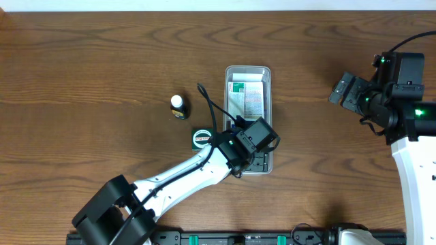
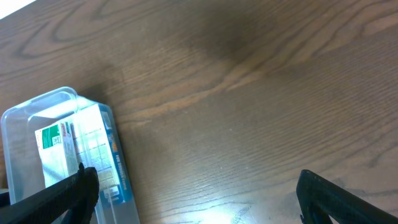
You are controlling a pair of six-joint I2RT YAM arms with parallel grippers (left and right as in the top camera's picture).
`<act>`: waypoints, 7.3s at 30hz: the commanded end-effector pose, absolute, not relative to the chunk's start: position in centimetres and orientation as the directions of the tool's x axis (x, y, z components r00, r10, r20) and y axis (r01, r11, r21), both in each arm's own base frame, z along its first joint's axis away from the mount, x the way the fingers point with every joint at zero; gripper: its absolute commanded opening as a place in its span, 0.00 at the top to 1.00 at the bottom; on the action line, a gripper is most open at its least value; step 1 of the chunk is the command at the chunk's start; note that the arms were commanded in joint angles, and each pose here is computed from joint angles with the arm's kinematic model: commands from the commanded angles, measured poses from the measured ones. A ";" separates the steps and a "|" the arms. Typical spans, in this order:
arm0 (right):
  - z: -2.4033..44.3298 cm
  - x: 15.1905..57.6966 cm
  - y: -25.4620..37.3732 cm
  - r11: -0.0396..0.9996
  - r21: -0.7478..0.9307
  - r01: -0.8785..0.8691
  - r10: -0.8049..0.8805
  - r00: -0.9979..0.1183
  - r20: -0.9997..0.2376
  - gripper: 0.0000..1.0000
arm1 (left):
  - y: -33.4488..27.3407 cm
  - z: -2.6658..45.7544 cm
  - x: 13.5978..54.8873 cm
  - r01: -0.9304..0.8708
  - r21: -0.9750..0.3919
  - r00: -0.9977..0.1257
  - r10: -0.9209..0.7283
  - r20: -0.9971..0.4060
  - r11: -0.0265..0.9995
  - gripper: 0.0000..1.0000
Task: Pack container
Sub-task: 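Carry the red box right and lower it into the container's near end, then open the left gripper and withdraw it back to the left, then lower the left gripper onto the white-capped bottle and grasp it, then lift the bottle and carry it over the container, then lower the bottle upright into the container beside the red box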
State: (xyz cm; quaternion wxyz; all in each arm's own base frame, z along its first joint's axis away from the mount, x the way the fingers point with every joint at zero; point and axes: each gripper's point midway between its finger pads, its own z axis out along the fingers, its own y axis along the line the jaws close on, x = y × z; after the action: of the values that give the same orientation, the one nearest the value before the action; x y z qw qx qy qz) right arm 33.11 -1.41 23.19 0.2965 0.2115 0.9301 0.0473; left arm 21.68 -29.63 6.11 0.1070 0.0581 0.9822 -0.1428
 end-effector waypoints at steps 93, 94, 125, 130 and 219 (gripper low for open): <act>23.4 33.1 -1.8 0.905 0.209 0.371 0.424 -0.730 -0.537 0.01 | -9.6 8.7 38.5 -0.043 -0.107 -0.960 -0.070 -0.270 0.993 0.57; 23.4 33.1 -1.8 0.905 0.209 0.371 0.423 -0.730 -0.537 0.01 | -9.6 8.7 38.5 -0.042 -0.106 -0.960 -0.070 -0.270 0.993 0.60; 23.4 33.1 -1.8 0.905 0.209 0.371 0.424 -0.730 -0.537 0.01 | -18.3 25.4 29.1 0.238 -0.180 -0.837 0.108 -0.536 0.954 0.75; 23.4 33.1 -1.8 0.905 0.209 0.371 0.423 -0.730 -0.537 0.01 | -22.6 24.6 26.8 0.330 -0.188 -0.834 0.192 -0.518 0.925 0.75; 23.4 33.1 -1.8 0.905 0.209 0.371 0.424 -0.730 -0.537 0.01 | -32.8 13.2 27.2 0.948 0.057 -0.261 0.866 -0.426 0.314 0.78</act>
State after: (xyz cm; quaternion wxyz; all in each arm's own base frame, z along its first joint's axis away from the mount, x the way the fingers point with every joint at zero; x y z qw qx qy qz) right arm 33.11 -1.41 23.19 0.2965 0.2115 0.9301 0.0473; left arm 27.44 -32.44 12.95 0.1936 0.5764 0.7888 -0.0895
